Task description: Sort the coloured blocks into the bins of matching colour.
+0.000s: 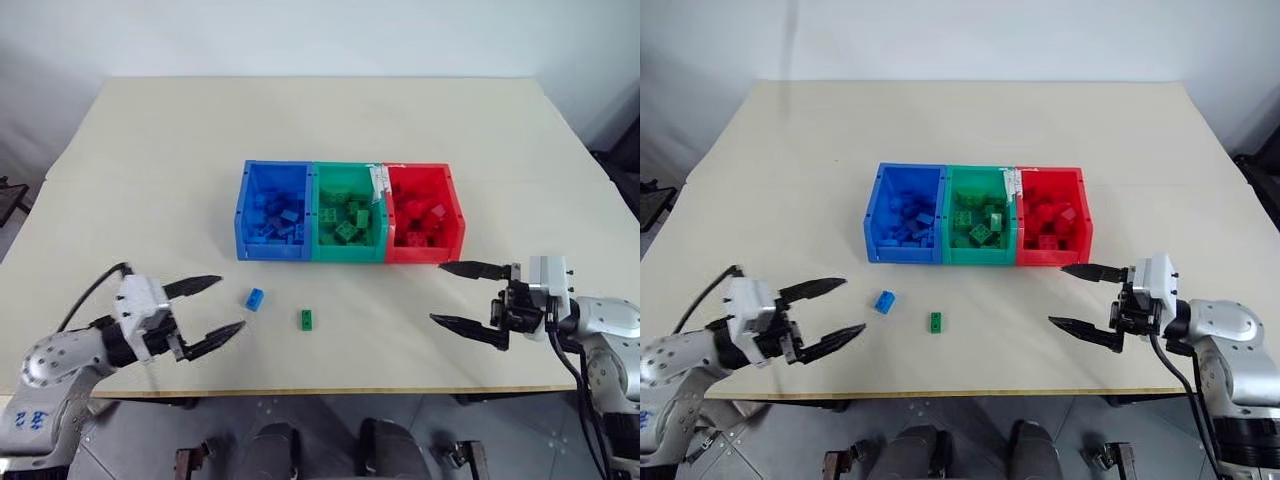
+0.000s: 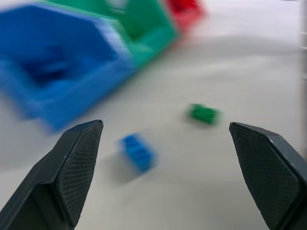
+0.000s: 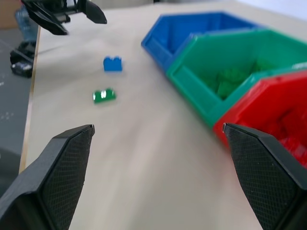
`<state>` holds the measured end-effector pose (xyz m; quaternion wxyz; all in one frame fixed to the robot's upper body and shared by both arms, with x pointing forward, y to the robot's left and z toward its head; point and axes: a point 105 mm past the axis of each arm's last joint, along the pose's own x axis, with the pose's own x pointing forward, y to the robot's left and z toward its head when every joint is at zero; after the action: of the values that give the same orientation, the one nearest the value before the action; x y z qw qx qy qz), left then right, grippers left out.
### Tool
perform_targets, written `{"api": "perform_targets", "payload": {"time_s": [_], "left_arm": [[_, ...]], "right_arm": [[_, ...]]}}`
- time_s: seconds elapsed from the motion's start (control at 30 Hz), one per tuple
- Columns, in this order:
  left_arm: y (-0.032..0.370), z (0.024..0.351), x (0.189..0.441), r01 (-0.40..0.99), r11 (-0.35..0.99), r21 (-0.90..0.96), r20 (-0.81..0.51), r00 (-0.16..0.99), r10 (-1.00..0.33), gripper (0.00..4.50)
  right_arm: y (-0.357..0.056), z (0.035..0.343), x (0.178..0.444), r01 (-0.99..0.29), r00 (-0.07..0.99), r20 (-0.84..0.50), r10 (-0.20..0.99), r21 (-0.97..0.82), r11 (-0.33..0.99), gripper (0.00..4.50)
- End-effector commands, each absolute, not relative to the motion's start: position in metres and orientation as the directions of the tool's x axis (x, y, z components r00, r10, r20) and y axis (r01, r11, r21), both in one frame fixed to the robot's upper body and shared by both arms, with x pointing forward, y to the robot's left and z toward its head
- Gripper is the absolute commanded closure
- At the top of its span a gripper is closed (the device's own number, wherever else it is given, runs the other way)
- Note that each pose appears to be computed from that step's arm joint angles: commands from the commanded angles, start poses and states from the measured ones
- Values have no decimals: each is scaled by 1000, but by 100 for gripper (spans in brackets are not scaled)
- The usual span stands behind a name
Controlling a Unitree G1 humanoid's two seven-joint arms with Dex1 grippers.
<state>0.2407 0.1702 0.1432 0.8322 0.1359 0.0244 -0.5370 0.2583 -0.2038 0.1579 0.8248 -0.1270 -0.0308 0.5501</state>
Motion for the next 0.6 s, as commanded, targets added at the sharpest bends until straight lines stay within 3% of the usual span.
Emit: {"api": "perform_targets", "payload": {"time_s": [0.03, 0.2, 0.33, 0.57, 0.6], "left_arm": [[138, 137, 244, 950, 199, 241, -323, 272, -907, 0], [93, 119, 274, 969, 98, 228, -446, 193, -874, 0], [82, 97, 281, 982, 20, 186, -576, 126, -808, 0], [91, 99, 297, 973, 82, 217, -628, 204, -751, 0], [91, 99, 297, 972, 83, 222, -632, 208, -746, 40]], "right_arm": [[-213, 170, 253, -878, 419, -98, 903, -298, 375, 2], [-220, 166, 245, -864, 457, -114, 882, -291, 411, 2], [-220, 164, 235, -855, 477, -113, 871, -288, 431, 2], [-223, 165, 223, -827, 526, -107, 844, -298, 477, 2], [-223, 165, 222, -825, 529, -106, 842, -298, 481, 0]]}}
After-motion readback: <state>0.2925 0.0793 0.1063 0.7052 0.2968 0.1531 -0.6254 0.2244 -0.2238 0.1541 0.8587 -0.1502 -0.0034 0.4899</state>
